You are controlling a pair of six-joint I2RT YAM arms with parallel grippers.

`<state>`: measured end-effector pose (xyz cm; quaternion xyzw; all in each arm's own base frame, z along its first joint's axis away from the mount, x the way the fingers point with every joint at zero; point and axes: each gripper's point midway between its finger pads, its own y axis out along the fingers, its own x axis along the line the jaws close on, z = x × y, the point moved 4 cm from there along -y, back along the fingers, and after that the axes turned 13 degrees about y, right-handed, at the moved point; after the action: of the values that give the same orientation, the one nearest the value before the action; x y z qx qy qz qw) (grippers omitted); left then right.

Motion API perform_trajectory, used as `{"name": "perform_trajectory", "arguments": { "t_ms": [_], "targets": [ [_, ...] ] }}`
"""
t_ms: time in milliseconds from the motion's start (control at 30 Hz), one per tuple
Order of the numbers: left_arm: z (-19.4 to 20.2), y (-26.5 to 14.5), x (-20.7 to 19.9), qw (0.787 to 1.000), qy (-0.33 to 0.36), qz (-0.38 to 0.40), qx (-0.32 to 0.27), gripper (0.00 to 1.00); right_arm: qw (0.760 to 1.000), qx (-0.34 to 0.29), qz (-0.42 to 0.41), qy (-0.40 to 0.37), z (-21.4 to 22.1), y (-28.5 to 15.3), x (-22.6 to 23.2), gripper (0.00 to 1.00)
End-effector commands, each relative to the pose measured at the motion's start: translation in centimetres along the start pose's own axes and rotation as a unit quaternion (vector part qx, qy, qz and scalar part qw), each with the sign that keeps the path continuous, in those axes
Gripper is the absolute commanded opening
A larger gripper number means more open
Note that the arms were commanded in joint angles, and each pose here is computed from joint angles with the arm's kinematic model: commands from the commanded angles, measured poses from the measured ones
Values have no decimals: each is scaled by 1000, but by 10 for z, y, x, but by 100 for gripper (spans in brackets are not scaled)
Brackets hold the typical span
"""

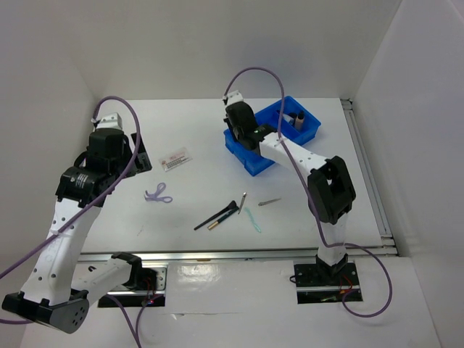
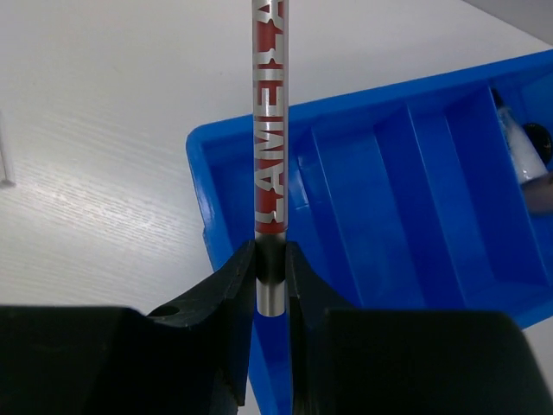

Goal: Organize the makeup

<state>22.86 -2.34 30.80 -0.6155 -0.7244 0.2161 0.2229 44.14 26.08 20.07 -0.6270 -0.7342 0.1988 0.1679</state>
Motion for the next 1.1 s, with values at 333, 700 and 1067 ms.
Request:
{"name": "perform_trajectory", "arguments": {
  "t_ms": [333, 700, 1067],
  "targets": [
    [-15, -5, -12, 999, -10, 46, -27, 95, 999, 44, -14, -24, 34, 27, -28, 11],
    [-16, -3, -16, 998, -10, 56, -26, 95, 997, 75, 9, -15, 58, 28, -39, 31],
    [-19, -7, -16, 998, -15, 61, -27, 96, 999, 16, 30, 15, 4, 0, -46, 58]
  ]
}}
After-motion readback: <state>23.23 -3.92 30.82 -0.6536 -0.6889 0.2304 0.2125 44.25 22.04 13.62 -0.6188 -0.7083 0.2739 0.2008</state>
